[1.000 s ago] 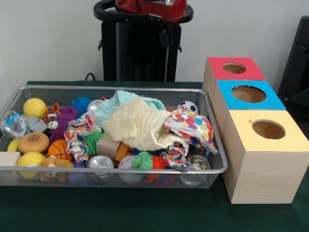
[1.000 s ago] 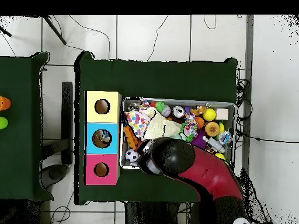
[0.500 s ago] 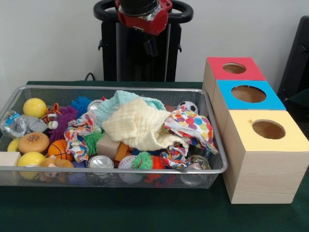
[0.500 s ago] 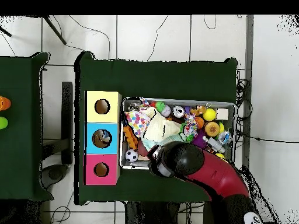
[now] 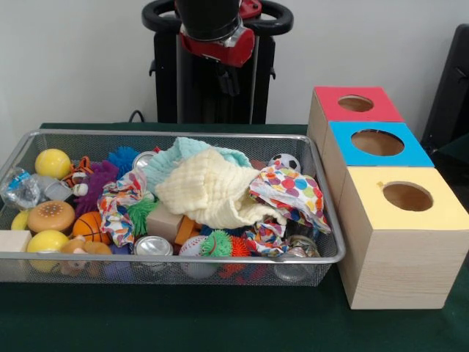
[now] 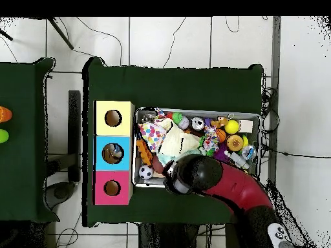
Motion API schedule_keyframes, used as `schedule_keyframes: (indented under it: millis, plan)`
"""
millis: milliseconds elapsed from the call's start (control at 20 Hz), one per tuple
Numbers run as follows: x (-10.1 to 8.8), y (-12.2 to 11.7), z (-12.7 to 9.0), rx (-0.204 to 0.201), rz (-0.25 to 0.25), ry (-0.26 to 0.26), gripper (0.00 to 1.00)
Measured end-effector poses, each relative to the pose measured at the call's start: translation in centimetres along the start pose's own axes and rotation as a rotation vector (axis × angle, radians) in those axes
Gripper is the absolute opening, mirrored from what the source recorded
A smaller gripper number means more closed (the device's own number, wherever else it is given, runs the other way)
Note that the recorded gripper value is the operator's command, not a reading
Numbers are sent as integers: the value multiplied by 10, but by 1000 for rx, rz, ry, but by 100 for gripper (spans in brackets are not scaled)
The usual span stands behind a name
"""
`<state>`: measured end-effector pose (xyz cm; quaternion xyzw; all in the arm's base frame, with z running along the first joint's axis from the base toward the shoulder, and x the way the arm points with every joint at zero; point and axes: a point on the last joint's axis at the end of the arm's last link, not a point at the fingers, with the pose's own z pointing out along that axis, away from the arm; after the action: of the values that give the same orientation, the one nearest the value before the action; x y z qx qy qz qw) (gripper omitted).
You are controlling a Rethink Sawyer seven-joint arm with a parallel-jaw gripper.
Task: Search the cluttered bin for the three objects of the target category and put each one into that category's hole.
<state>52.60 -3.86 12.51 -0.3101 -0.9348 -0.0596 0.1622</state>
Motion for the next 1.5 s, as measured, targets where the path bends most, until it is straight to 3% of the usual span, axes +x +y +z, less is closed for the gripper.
schedule_keyframes:
  millis: [350,700,1100,1500]
  plan:
    - [-2,-1,-9,3,-33,14,0]
    - [-25,-29,-28,20,-36,54,0]
    - [-66,-62,-43,38,-49,6,0]
    - [-85,-67,-37,83,-107,-35,0]
